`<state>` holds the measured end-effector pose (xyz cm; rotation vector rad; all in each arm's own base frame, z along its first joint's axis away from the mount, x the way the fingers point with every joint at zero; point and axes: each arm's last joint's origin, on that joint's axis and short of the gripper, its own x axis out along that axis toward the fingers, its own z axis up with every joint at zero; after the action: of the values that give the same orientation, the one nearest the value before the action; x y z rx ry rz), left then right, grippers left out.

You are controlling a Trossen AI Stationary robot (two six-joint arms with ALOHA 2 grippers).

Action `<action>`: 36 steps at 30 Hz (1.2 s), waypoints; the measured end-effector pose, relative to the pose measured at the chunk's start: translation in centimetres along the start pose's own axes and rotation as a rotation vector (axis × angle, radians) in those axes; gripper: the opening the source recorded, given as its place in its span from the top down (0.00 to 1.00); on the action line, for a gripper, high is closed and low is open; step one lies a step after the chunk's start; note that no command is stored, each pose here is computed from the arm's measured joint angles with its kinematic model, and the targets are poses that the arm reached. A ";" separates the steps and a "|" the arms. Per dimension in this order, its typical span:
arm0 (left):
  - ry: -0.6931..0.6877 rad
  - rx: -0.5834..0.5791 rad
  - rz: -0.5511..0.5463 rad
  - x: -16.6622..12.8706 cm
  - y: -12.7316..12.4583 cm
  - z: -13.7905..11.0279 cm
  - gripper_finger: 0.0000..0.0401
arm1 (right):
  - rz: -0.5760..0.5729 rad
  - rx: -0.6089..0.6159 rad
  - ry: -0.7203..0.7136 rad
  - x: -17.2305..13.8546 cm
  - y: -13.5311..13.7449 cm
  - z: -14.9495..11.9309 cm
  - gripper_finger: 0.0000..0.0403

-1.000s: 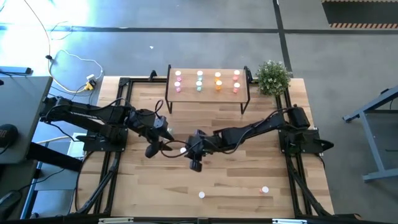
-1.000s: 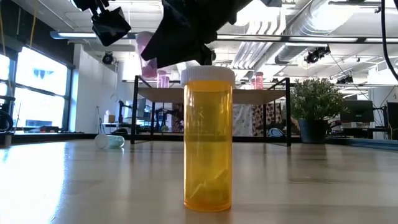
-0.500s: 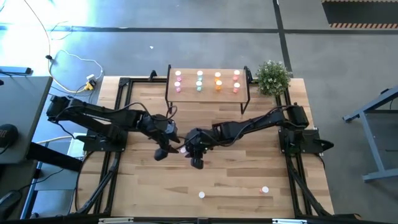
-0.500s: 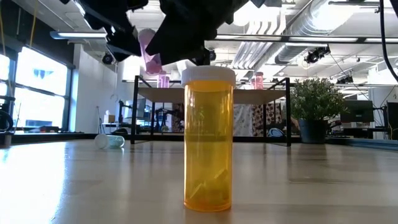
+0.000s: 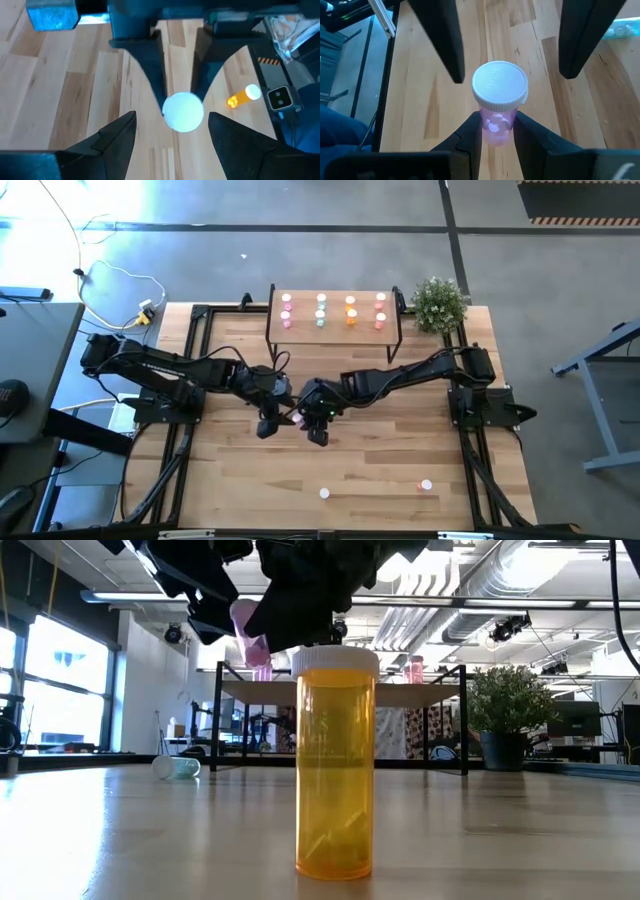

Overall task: Pick and place medicine bottles onto shelf by color
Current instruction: Put the pink pill bottle on the shelf aligned with the pink bottles

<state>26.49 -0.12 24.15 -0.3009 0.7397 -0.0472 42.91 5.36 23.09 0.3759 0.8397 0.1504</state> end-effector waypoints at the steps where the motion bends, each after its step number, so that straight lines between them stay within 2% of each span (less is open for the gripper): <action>1: 0.003 -0.001 0.006 0.1 0.0 0.0 0.40 | 0.000 0.000 0.000 0.0 0.0 0.0 0.79; 13: -0.018 -0.005 0.004 0.1 0.0 0.2 0.40 | 0.023 -0.006 -0.020 0.0 0.1 0.2 0.79; 23: -0.023 -0.007 -0.048 0.1 -0.2 0.3 0.41 | 0.044 -0.015 -0.077 0.0 0.3 0.8 0.79; 32: -0.036 -0.017 -0.053 0.1 -0.2 0.4 0.41 | 0.039 0.015 -0.061 0.0 0.3 0.6 0.79; 36: -0.030 -0.017 -0.070 0.1 -0.3 0.4 0.43 | 0.035 0.016 -0.062 0.0 0.3 0.6 0.79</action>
<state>26.89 -0.29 24.43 -0.3436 0.6995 -0.1026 43.37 5.44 23.57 0.4086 0.7733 0.1641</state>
